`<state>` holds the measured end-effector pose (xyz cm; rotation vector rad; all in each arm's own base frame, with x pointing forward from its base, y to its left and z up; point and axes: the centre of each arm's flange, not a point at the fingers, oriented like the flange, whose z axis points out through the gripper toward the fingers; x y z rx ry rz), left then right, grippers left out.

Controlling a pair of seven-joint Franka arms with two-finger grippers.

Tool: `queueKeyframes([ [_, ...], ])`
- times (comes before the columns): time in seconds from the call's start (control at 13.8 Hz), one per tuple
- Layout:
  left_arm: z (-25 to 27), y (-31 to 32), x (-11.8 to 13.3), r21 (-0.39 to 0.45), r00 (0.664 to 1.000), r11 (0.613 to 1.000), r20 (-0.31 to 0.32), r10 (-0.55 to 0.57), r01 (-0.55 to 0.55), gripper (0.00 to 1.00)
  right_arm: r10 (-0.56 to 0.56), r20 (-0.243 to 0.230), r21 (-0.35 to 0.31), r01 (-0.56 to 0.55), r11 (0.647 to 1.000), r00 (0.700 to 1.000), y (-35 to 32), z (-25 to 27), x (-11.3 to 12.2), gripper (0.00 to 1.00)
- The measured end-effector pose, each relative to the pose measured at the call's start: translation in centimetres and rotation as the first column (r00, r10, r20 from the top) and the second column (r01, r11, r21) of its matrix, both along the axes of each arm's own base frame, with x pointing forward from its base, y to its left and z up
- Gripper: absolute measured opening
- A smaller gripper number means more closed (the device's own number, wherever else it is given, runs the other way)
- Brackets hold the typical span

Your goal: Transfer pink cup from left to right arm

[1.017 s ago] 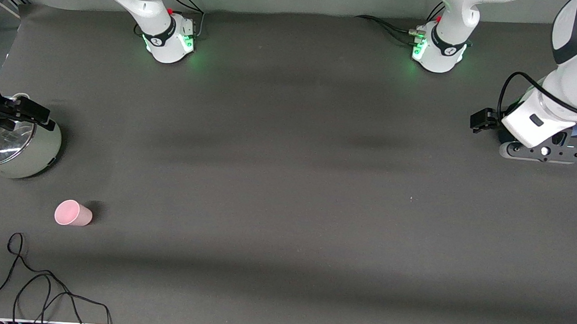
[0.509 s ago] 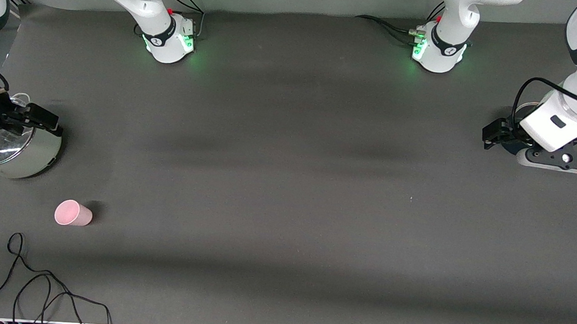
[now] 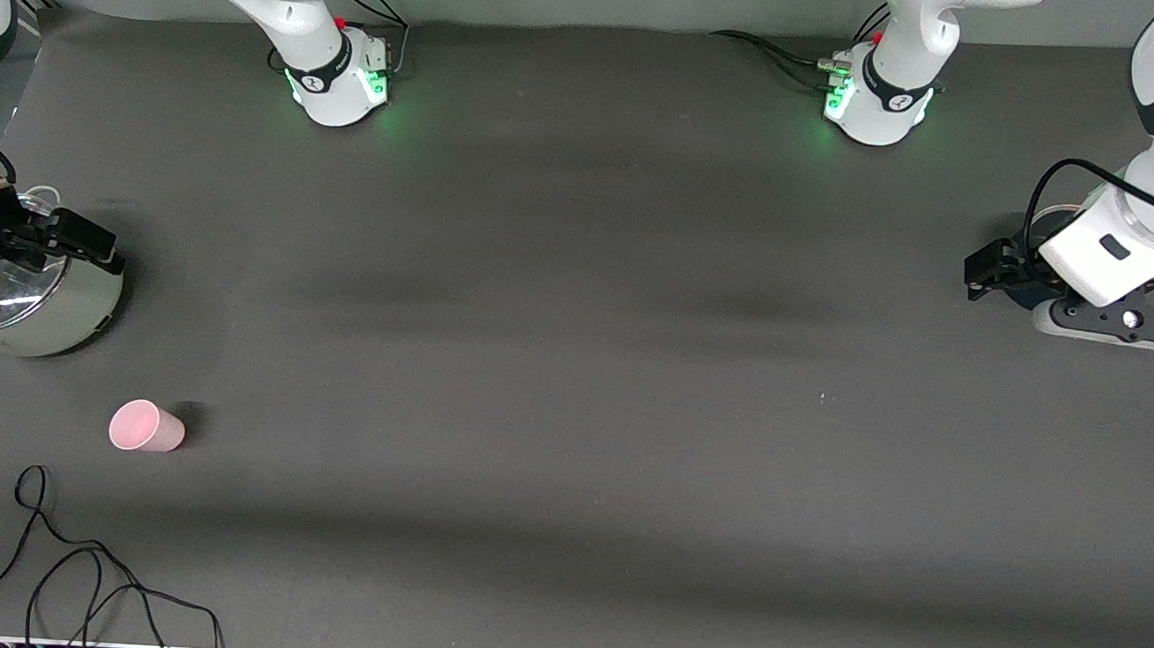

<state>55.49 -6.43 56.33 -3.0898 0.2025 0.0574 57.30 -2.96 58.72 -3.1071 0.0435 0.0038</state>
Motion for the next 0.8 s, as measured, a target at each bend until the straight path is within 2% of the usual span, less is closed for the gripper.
queueKeyframes([
  [0.8,-0.2,-0.22,-0.02,0.001,1.0,1.0,-0.007,-0.004,0.004,1.0,0.004,0.0,-0.017,-0.004,1.0,1.0,-0.01,0.04,0.01,1.0],
])
